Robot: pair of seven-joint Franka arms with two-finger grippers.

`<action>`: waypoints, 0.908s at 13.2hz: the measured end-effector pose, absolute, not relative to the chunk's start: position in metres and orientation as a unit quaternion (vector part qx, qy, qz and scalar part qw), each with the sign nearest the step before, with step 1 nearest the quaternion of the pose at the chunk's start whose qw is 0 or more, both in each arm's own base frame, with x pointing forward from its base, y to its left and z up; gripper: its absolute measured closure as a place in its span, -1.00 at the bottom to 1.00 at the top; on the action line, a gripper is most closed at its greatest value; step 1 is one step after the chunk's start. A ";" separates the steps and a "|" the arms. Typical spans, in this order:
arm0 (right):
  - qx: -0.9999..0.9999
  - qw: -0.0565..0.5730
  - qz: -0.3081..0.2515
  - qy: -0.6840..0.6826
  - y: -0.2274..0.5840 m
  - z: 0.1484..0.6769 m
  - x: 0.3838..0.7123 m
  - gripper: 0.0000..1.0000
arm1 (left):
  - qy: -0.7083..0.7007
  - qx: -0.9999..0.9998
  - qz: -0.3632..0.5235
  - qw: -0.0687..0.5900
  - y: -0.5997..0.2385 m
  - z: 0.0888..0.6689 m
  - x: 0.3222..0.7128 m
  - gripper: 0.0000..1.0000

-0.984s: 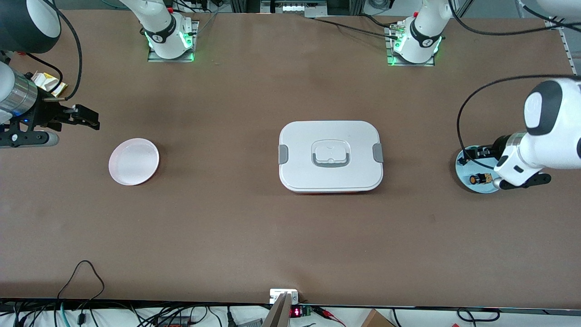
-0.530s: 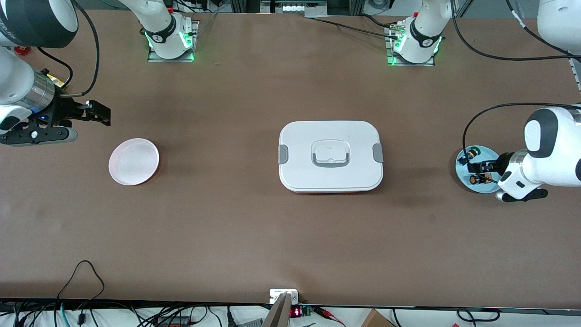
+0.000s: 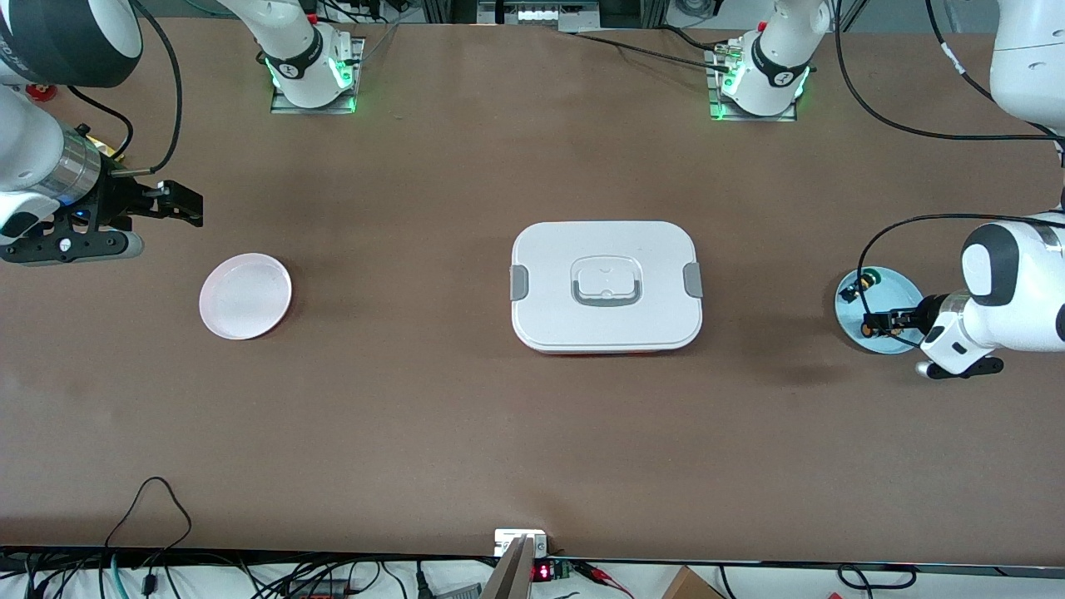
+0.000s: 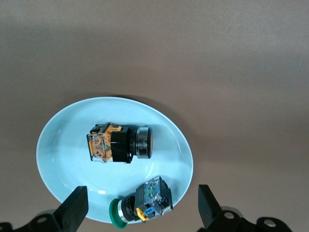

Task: Transfer orange switch to right arm and place
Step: 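Lower the left gripper onto the orange switch in the blue dish and grasp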

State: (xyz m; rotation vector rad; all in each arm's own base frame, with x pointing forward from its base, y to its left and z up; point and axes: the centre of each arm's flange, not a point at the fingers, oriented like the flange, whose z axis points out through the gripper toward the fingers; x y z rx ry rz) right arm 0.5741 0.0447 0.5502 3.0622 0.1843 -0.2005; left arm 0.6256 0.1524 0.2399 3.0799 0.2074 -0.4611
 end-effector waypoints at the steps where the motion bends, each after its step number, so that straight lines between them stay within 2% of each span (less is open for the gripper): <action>1: 0.995 0.034 -0.065 0.060 0.045 0.550 0.574 -1.00 | 0.066 0.987 -0.144 0.010 0.152 0.239 0.626 -1.00; 4: 0.995 0.034 -0.066 0.060 0.045 0.550 0.574 -1.00 | 0.068 0.988 -0.137 0.010 0.154 0.225 0.621 -1.00; 7: 0.995 0.034 -0.070 0.060 0.045 0.550 0.573 -1.00 | 0.044 0.995 -0.092 0.009 0.166 0.209 0.623 -1.00; 12: 0.995 0.034 -0.073 0.060 0.044 0.549 0.572 -1.00 | 0.038 0.996 -0.083 0.012 0.176 0.185 0.608 -1.00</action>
